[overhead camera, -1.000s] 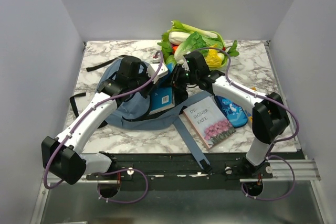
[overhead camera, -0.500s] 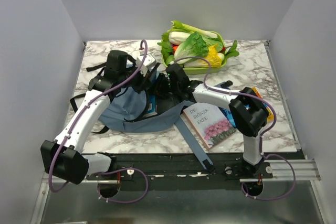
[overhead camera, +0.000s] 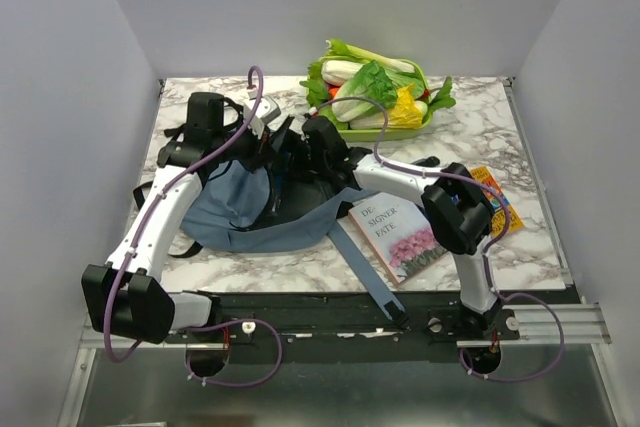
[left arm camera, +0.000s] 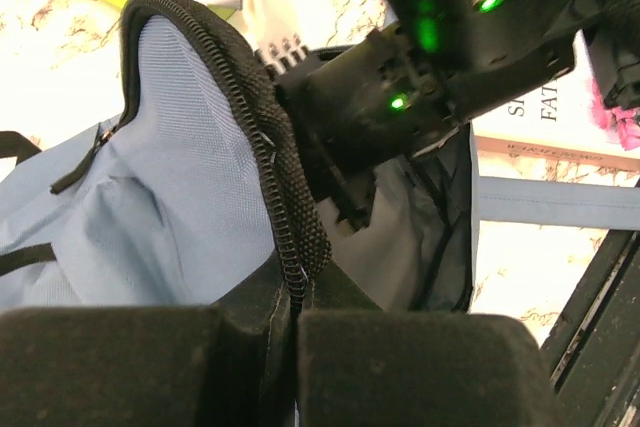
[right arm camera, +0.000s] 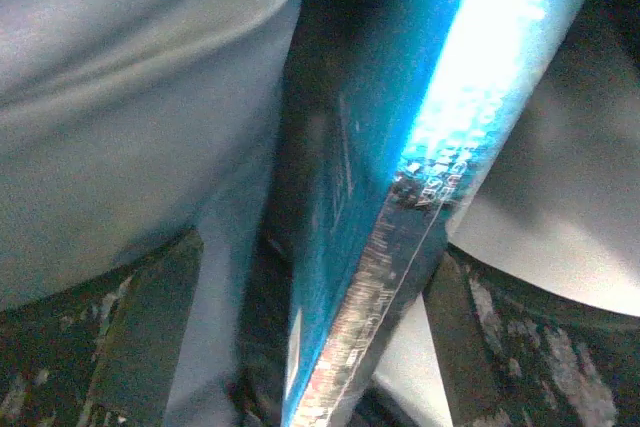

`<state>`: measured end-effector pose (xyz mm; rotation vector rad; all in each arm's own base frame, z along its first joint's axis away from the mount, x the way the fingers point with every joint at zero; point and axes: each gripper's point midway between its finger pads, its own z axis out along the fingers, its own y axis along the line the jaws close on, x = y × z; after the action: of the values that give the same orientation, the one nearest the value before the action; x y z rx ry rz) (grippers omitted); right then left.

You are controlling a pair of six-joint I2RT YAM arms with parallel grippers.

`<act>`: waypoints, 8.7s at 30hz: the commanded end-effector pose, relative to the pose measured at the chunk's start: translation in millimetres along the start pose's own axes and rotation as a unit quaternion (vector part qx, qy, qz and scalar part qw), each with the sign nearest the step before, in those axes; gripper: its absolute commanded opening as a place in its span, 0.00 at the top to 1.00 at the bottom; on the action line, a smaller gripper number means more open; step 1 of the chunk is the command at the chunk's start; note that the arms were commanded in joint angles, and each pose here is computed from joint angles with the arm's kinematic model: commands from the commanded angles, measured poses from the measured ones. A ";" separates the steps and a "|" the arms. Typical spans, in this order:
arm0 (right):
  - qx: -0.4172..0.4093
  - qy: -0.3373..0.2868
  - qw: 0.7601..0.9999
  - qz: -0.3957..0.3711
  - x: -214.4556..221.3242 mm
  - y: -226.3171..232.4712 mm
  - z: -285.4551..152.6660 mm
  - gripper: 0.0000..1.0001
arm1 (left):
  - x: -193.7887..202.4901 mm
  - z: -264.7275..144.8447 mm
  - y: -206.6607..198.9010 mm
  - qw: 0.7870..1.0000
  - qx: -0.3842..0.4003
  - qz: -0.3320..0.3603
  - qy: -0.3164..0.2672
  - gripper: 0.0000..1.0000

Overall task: Pack the student bag
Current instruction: Place the book in the student bag, then pick up the book from the center of the board, then place the book in the student bag.

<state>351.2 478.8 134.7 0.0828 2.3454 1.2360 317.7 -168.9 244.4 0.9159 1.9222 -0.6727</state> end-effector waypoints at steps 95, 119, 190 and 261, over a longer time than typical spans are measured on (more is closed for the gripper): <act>0.271 -0.043 0.961 -0.018 -1.1 -255.5 -230.0 0.61 | -1.1 -7.9 -7.8 0.999 0.030 -0.027 0.011 1.00; 0.235 -0.070 0.969 -0.012 8.9 -232.6 -265.1 0.99 | 3.1 -2.4 -3.2 0.999 0.023 -0.039 0.012 1.00; -0.032 -0.083 0.996 0.001 -22.0 -17.5 -348.4 0.99 | 5.3 2.2 -11.6 0.998 0.044 -0.034 0.001 0.98; 0.280 -0.186 0.939 0.073 -122.9 -124.5 -233.6 0.13 | -8.4 -6.7 -23.5 0.998 0.061 -0.024 -0.006 0.97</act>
<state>355.0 287.4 165.9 0.4538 2.4078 0.7040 306.4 -170.2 247.0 0.8937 1.9756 -0.7665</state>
